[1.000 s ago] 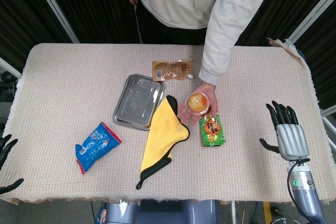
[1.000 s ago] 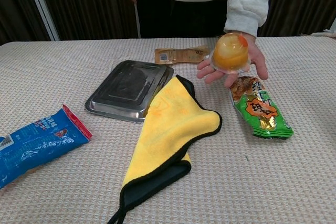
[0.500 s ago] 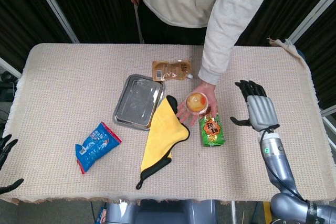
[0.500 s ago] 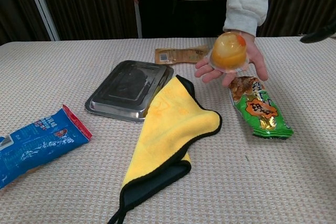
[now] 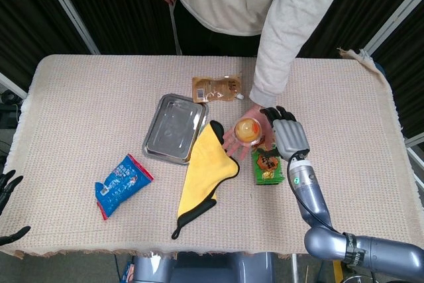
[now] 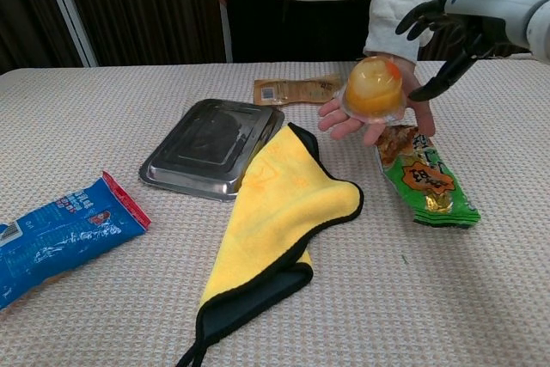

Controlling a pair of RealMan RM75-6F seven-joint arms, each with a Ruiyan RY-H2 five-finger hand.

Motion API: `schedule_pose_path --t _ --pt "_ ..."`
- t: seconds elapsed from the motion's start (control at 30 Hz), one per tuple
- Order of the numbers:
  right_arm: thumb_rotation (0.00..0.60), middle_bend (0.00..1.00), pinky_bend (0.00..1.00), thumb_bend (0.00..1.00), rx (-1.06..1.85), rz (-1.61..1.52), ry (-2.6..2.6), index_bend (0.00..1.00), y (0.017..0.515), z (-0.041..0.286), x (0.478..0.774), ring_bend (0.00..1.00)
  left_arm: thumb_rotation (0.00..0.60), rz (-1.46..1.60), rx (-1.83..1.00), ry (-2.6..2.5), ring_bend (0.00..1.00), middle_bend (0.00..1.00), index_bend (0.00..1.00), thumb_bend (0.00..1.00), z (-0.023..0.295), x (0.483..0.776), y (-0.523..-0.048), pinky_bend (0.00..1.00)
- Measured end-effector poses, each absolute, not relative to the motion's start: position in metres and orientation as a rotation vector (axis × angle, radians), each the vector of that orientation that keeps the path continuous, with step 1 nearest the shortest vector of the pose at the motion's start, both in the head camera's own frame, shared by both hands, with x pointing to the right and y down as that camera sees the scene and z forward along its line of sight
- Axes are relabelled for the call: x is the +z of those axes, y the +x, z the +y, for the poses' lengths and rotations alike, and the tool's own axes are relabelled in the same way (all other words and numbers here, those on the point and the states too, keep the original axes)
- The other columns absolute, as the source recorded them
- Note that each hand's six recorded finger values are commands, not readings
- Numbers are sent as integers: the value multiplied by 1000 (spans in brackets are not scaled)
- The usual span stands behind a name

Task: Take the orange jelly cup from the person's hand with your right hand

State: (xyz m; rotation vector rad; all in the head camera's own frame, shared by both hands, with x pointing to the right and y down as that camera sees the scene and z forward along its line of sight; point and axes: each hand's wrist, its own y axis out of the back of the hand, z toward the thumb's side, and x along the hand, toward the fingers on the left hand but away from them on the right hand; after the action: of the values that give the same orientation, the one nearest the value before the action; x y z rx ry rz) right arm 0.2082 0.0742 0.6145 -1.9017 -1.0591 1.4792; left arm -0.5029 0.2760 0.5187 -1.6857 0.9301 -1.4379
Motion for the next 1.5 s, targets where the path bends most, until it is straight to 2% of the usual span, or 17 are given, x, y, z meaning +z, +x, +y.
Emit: schedule_pose_path --t 0.7,0.8,0.9,1.03,1.2,1.5 --pt "600 195 194 121 1460 -1106 -1908 239 180 74 648 134 600 939 -1436 -1695 0 0 35 0 276 519 -503 0" --pt "600 278 300 129 1460 -1109 -1914 325 175 75 653 227 600 938 -1436 -1697 0 0 35 0 276 519 -503 0" --pt "600 426 460 157 1453 -1117 -1907 484 172 75 656 378 600 940 -1435 -1700 0 0 35 0 276 519 -503 0" --pt "600 548 551 185 1416 -1116 -1863 635 168 72 655 488 600 944 -1433 -1704 0 0 35 0 275 519 -503 0" --pt "600 592 589 199 1341 -1155 -1820 689 164 69 651 529 600 943 -1432 -1707 0 0 35 0 275 519 -503 0" --pt "600 597 592 201 1274 -1188 -1809 694 172 67 632 532 600 940 -1430 -1704 0 0 34 0 275 519 -503 0"
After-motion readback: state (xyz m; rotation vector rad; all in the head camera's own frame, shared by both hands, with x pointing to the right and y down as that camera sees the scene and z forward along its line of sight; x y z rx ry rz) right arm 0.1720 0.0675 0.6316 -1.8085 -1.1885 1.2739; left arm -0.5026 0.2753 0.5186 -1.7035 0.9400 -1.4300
